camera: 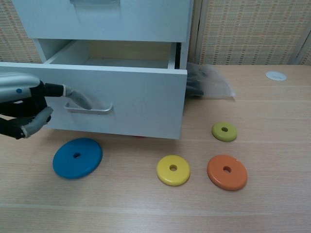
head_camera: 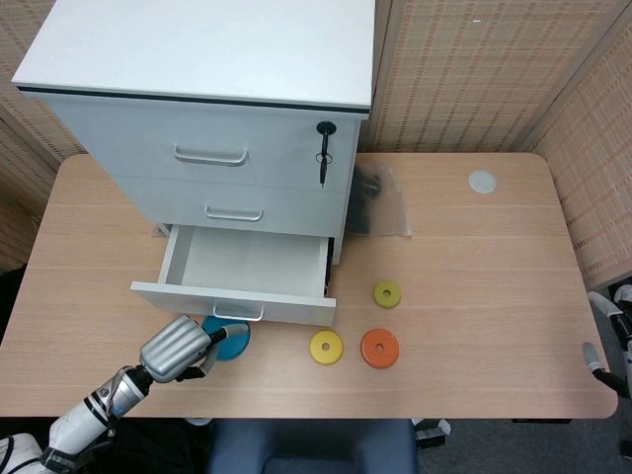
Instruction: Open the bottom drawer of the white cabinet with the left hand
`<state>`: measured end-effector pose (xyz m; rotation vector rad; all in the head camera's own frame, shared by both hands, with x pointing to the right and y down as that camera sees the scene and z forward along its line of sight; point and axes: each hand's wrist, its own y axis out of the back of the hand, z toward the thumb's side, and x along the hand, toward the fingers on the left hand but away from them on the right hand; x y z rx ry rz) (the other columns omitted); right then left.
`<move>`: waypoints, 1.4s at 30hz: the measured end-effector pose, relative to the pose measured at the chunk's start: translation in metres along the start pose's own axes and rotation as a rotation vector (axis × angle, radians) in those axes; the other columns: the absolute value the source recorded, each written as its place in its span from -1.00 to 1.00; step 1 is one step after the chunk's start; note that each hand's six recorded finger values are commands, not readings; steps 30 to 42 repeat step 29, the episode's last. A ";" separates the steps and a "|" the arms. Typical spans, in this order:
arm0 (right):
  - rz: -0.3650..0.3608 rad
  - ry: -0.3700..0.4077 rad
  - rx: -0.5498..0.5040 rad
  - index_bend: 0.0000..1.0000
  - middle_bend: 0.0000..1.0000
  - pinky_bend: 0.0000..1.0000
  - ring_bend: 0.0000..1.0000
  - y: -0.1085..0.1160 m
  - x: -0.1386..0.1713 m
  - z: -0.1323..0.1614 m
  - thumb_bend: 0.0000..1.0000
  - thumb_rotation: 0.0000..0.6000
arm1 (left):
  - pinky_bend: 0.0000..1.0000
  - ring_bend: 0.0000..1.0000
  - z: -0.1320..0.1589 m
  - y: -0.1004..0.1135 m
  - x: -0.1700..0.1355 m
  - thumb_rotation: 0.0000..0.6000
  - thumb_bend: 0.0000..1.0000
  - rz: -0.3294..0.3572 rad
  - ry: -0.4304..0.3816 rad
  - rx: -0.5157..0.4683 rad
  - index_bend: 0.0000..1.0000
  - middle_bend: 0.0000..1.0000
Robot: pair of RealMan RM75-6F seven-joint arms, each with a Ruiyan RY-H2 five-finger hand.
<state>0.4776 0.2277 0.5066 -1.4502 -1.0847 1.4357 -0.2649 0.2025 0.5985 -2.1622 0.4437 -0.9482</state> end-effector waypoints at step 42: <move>0.099 0.143 -0.047 -0.62 -0.41 -0.59 -0.62 -0.027 -0.024 0.028 -0.44 1.00 | -0.12 -0.07 -0.121 -0.010 -0.145 1.00 -0.03 0.255 0.669 0.087 -0.31 0.06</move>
